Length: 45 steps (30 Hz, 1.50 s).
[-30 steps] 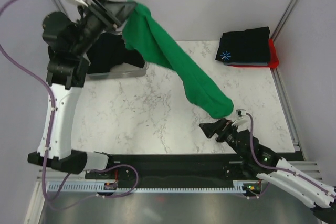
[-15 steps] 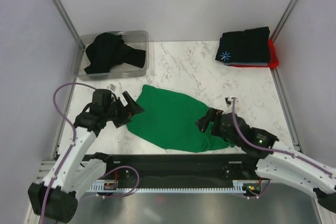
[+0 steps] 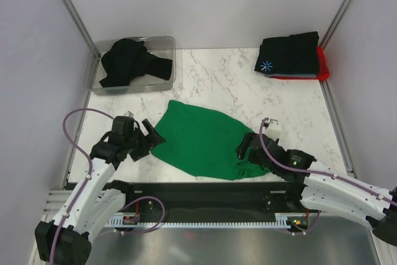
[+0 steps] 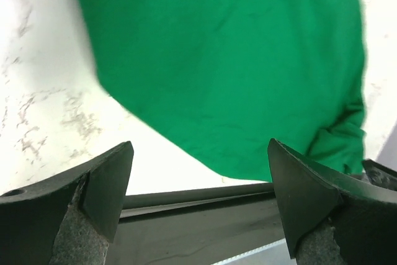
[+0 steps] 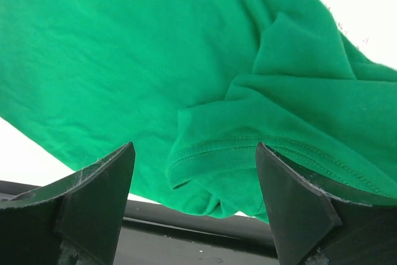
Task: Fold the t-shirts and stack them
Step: Flatten the tshirt out
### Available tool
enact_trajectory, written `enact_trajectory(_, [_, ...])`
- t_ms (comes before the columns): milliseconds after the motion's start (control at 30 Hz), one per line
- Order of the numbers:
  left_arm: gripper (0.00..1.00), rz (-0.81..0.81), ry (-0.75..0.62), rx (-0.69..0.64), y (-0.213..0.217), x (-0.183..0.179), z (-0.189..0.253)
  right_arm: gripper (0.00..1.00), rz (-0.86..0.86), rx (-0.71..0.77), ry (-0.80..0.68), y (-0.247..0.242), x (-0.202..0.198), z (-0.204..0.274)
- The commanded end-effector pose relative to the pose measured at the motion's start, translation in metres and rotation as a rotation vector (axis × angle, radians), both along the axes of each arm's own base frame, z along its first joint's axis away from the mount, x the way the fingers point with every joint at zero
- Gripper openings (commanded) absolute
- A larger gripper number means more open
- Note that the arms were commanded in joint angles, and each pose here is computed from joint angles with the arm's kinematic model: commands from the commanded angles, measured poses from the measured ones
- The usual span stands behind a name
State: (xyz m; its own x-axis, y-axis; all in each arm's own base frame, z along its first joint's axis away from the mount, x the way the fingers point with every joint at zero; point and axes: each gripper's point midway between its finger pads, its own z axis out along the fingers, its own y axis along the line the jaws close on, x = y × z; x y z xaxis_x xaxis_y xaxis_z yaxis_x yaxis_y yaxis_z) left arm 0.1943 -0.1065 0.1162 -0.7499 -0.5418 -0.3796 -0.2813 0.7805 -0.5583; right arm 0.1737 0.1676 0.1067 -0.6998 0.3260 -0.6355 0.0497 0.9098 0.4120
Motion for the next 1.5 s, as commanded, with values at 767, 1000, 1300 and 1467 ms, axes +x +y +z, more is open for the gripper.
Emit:
enact_trajectory(767, [0.02, 0.193, -0.006, 0.202, 0.032, 0.073, -0.045, 0.03, 0.065, -0.173, 0.06, 0.01, 0.012, -0.018])
enact_trajectory(1000, [0.02, 0.266, -0.302, 0.18, 0.049, 0.076, 0.101, 0.0, -0.098, -0.251, -0.097, -0.039, 0.039, 0.102])
enact_trajectory(1300, [0.02, 0.188, -0.408, 0.174, 0.047, 0.056, 0.196, 0.01, -0.288, -0.215, -0.251, -0.099, 0.04, 0.217])
enact_trajectory(1467, [0.02, 0.129, -0.379, 0.182, 0.039, 0.06, 0.197, 0.04, -0.307, -0.234, -0.233, -0.1, 0.042, 0.21])
